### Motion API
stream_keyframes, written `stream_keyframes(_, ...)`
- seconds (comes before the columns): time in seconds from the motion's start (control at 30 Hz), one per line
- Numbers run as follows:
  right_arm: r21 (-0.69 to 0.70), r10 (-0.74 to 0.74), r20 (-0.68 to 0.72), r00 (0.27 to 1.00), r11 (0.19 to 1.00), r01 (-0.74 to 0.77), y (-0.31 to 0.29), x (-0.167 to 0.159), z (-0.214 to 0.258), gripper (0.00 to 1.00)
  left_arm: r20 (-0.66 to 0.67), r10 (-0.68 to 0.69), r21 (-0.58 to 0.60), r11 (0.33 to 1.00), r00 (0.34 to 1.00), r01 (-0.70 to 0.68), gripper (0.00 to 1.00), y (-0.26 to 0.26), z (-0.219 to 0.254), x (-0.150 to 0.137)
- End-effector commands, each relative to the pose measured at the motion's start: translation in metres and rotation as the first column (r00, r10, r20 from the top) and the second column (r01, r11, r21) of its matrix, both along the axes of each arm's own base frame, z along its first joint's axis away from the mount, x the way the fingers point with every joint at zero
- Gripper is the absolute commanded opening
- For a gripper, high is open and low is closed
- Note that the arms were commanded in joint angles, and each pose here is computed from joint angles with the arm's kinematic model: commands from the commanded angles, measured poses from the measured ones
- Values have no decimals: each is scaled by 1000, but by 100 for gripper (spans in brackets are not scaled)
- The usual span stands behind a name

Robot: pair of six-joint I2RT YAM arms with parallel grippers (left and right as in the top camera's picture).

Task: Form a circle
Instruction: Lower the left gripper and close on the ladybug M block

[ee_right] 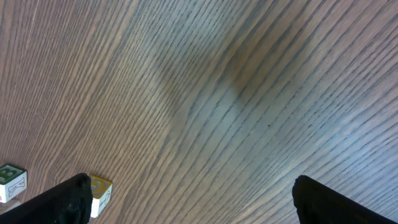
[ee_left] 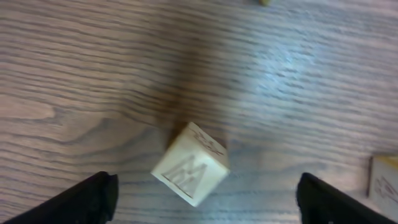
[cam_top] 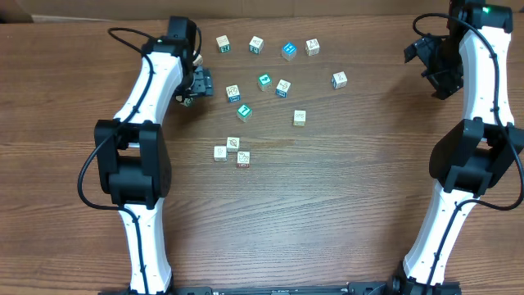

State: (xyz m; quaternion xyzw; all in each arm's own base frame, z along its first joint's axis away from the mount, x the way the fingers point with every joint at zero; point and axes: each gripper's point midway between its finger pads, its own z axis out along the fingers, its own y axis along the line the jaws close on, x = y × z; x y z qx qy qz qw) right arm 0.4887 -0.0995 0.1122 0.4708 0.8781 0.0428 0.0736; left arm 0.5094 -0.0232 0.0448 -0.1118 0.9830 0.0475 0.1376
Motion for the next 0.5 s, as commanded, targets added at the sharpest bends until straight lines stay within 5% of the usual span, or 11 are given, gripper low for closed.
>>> stream_keyframes(0.0, -12, 1, 44, 999, 1000, 0, -2, 3, 18, 100, 9, 112, -11, 994, 994, -112, 82, 11, -9, 4)
stream_keyframes(0.23, -12, 1, 44, 999, 1000, 0, -2, 3, 18, 100, 48, 193, -43, 981, 980, -191, 63, 10, -8, 11)
stream_keyframes(0.47, -12, 1, 44, 999, 1000, 0, -2, 3, 18, 100, 70, 227, -58, 973, 971, -223, 62, 10, -7, 16)
